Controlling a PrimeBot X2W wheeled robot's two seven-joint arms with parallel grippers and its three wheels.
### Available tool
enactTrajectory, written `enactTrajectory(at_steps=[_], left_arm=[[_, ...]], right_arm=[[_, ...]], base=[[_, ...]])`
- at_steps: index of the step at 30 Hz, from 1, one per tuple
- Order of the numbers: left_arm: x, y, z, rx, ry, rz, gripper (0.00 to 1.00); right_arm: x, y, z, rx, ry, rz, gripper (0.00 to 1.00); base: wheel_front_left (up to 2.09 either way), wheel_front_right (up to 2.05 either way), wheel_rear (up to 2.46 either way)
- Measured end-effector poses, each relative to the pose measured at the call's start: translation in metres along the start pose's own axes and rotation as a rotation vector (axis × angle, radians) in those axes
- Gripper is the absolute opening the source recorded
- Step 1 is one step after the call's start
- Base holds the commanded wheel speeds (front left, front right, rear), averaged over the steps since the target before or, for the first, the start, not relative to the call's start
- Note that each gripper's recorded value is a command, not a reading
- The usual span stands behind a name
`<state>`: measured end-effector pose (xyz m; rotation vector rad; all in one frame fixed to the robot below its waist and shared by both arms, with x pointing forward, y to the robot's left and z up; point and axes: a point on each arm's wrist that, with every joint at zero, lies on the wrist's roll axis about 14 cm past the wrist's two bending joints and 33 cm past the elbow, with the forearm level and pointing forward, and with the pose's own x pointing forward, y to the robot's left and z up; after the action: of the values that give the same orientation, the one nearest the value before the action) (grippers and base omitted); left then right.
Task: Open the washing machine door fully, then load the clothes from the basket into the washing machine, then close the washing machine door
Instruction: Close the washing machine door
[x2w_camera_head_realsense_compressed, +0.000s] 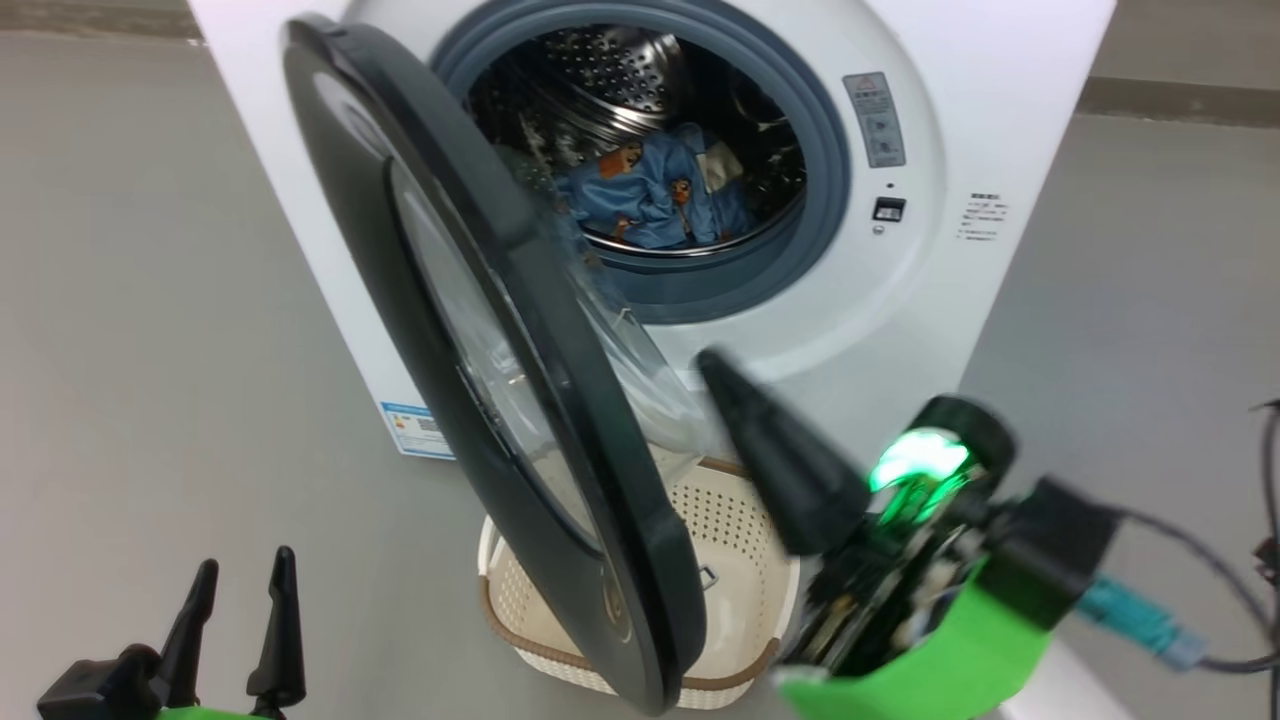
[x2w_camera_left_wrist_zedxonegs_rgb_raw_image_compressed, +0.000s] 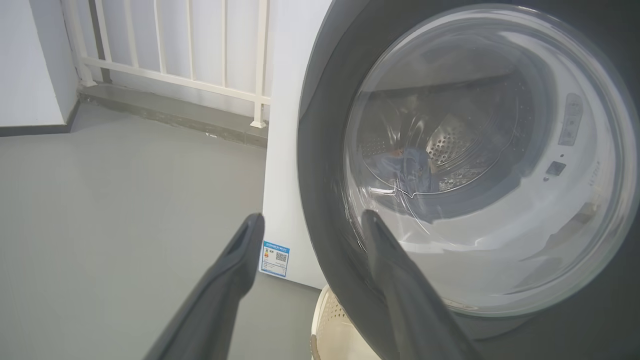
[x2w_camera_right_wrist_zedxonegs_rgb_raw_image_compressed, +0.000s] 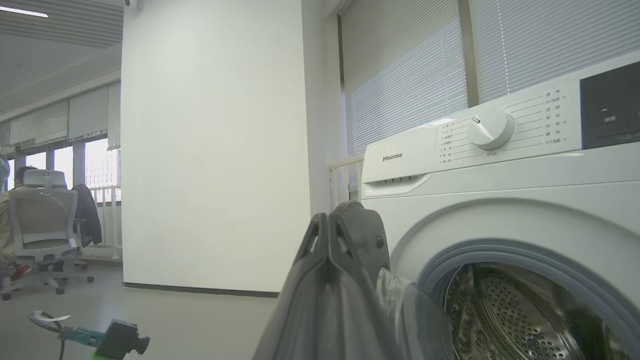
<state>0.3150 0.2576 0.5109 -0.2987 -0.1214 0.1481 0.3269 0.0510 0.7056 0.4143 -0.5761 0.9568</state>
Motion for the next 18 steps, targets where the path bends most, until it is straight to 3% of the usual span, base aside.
enactTrajectory(at_steps=[8,18], left_arm=[[-0.009,0.007,0.003,-0.004,-0.011,0.025,1.00],[-0.011,0.010,0.001,-0.006,-0.005,0.036,1.00]], right_arm=[[-0.016,0.042,-0.052,0.055,0.181,0.137,0.00],[-0.052,0.047,-0.112,0.128,0.409,0.147,0.00]], base=[[0.00,0.00,0.00],[0.00,0.00,0.00]])
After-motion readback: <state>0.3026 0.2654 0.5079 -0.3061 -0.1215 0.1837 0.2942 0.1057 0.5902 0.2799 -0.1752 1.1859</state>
